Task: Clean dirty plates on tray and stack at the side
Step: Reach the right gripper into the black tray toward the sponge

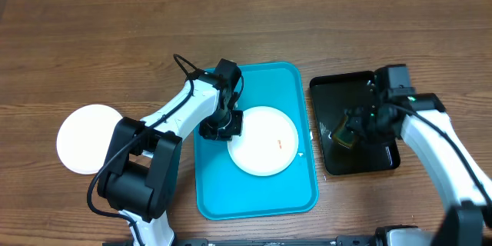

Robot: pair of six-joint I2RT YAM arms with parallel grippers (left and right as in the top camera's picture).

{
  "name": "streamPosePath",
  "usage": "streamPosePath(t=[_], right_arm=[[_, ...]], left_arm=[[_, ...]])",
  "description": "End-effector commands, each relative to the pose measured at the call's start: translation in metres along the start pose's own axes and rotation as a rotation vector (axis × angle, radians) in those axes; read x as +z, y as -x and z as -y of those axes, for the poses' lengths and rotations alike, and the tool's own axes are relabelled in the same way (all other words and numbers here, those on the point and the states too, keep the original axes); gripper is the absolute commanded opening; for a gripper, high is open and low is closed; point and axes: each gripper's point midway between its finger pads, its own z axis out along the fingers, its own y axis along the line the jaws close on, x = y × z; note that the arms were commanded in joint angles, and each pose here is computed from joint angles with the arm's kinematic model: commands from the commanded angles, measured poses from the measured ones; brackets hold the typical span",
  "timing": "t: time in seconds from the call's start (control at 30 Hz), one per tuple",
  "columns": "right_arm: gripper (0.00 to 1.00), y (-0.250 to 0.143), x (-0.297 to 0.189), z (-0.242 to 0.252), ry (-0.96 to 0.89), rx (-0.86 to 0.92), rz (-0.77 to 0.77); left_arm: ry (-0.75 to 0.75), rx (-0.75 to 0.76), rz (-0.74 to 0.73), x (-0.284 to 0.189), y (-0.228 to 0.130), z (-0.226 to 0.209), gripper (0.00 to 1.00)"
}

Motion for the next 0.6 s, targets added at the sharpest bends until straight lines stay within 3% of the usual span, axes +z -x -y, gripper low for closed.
streamPosePath(t=[0.0, 0.1, 0.3, 0.5, 0.57], right_arm=[[0.42, 0.005, 0.025, 0.006, -0.046, 0.053, -0.027], [0.35, 0.006, 0.042, 0.008, -0.062, 0.057, -0.049], [0.04, 0.004, 0.065, 0.014, -0.093, 0.053, -0.092], [0.04, 0.009, 0.042, 0.003, -0.053, -0.057, -0.081], [0.20, 0.012, 0.021, -0.003, -0.033, -0.078, -0.046]], left_arm=[[0.026, -0.108, 0.011, 0.009, 0.004, -0.005, 0.04], [-0.023, -0.113, 0.010, 0.009, 0.005, 0.003, 0.04], [-0.051, -0.111, -0.002, 0.008, 0.003, 0.008, 0.04], [-0.049, -0.028, -0.006, 0.008, 0.002, 0.008, 0.04], [-0.048, -0.024, -0.008, 0.009, 0.001, 0.008, 0.04]])
